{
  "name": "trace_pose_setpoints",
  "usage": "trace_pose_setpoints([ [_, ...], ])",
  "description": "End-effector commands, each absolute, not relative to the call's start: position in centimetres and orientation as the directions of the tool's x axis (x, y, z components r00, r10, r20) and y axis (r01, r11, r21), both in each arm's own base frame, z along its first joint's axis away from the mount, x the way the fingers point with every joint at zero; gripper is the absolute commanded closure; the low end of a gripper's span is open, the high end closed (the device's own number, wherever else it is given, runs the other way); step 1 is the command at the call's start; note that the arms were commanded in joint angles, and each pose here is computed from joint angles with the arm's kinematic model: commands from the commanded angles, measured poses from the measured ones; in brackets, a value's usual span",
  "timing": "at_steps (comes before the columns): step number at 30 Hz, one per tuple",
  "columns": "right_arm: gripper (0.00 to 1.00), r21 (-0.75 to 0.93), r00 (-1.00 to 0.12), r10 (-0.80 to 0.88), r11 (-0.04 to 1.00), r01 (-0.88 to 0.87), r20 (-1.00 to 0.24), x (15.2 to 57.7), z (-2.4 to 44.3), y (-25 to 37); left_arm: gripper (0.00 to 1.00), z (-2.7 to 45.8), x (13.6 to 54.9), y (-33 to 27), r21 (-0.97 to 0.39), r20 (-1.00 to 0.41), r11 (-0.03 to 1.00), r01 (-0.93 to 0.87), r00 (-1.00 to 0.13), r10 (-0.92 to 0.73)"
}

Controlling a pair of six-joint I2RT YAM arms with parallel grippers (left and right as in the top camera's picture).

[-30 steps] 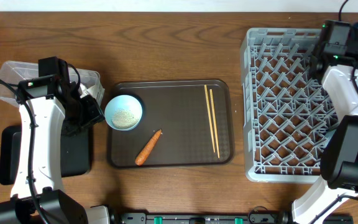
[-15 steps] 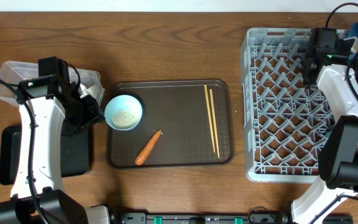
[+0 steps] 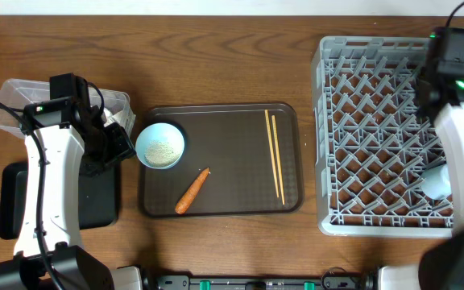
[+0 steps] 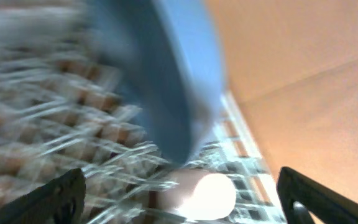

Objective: Sort waste into correct bins and load items into the dishwasher rack
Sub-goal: 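Carry the blue plate right and stand it in the dish rack, then reach the right gripper to the tray and grasp a wooden chopstick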

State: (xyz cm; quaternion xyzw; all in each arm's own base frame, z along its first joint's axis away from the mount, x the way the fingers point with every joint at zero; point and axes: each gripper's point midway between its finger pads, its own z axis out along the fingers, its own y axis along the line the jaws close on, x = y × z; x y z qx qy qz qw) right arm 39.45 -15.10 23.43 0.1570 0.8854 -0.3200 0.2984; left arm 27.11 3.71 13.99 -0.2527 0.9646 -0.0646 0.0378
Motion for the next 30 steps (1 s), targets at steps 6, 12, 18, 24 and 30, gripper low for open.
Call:
trace_pose_setpoints([
  [6,0.02,0.045,-0.859,0.066,0.998,0.05,-0.507,38.5,20.0,-0.2,0.38,13.6,27.1,2.4,-0.141,-0.029,0.884,-0.446,-0.891,-0.454],
  [12,0.03,0.106,-0.889,-0.101,0.981,-0.165,-0.447,36.2,19.2,8.2,0.37,13.6,27.4,1.1,-0.104,-0.052,0.919,-0.381,-0.92,-0.388],
  [18,0.12,0.175,-0.882,-0.172,0.946,-0.272,-0.438,34.8,18.2,17.2,0.37,13.5,27.1,0.7,-0.099,-0.041,0.923,-0.371,-0.926,-0.376],
  [24,0.34,0.164,-0.896,-0.184,0.949,-0.27,-0.405,35.7,13.3,22.8,0.37,13.5,27.1,0.7,-0.099,-0.041,0.923,-0.371,-0.926,-0.376],
  [30,0.35,0.085,-0.924,-0.132,0.981,-0.173,-0.359,37.1,7.5,23.6,0.37,13.5,27.1,0.7,-0.099,-0.041,0.923,-0.371,-0.926,-0.376],
])
